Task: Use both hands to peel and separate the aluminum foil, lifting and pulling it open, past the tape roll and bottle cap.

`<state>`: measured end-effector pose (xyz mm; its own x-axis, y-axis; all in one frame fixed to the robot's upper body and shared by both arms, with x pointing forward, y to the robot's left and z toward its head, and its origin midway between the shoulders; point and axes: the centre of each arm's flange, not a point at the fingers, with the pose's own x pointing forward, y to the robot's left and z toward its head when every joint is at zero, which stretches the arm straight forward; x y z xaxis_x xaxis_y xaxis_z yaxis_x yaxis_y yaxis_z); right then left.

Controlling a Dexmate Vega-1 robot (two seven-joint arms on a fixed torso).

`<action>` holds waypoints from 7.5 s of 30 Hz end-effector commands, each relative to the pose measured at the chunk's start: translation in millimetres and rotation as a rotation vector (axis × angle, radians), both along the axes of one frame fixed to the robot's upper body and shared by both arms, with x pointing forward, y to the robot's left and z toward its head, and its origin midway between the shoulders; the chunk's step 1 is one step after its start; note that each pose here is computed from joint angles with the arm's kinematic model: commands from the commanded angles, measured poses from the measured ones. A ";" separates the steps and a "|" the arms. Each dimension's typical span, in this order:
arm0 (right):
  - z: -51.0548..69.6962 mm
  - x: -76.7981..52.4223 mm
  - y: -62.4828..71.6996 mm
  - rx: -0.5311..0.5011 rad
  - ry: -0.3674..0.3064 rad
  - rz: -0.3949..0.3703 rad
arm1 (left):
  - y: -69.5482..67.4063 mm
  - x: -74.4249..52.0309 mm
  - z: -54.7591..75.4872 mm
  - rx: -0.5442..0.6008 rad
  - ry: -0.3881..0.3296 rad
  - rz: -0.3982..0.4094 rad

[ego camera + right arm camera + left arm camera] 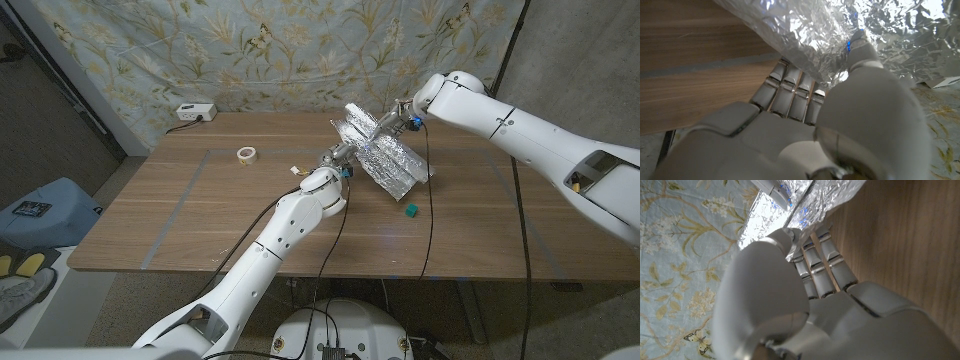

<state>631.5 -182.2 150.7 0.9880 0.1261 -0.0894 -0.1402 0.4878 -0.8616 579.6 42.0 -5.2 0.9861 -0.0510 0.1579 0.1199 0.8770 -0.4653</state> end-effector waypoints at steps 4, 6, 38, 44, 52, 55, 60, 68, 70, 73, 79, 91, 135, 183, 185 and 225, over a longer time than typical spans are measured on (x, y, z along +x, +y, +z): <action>2.1 4.2 0.4 -0.016 0.013 -0.025 | 5.8 -3.1 -2.9 -0.047 0.012 -0.037; 2.3 4.9 0.6 -0.017 0.012 -0.027 | 7.6 -2.8 -2.9 -0.049 0.021 -0.052; -4.9 14.9 -31.7 0.086 0.270 -0.133 | 40.0 -2.6 -1.9 -0.087 0.054 -0.218; -10.6 12.6 -32.9 0.169 0.347 -0.115 | 42.3 -3.5 -2.4 -0.082 0.053 -0.226; -15.5 12.3 -33.7 0.229 0.396 -0.100 | 43.8 -3.9 -2.3 -0.072 0.056 -0.237; -16.4 12.0 -34.5 0.250 0.410 -0.102 | 38.7 -18.2 7.2 -0.055 0.055 -0.225; -17.1 11.2 -37.0 0.273 0.422 -0.097 | 38.5 -18.7 8.0 -0.054 0.051 -0.236; -17.0 11.9 -38.1 0.268 0.411 -0.098 | 36.1 -19.9 8.0 -0.045 0.082 -0.271; -16.8 12.2 -37.6 0.263 0.406 -0.098 | 35.8 -19.8 7.3 -0.046 0.093 -0.280; -16.3 12.4 -36.6 0.250 0.391 -0.101 | 36.0 -19.3 7.0 -0.042 0.107 -0.306; -15.4 11.7 -32.7 0.225 0.370 -0.101 | 36.3 -18.4 8.0 -0.029 0.156 -0.408; -18.1 7.3 -15.4 0.142 0.325 -0.073 | 50.7 -25.4 17.1 0.041 0.286 -0.453; -20.6 -7.7 -1.4 0.112 0.313 -0.008 | 23.5 -4.2 26.7 0.073 0.366 -0.278; -35.4 15.3 -55.5 0.366 0.612 -0.110 | 36.3 -17.4 30.0 -0.011 0.254 -0.430; -37.1 14.4 -55.9 0.376 0.619 -0.111 | 37.8 -17.1 32.2 -0.003 0.239 -0.425; -78.5 -6.1 -96.2 0.758 0.779 -0.127 | 53.7 -9.0 30.5 0.002 0.245 -0.453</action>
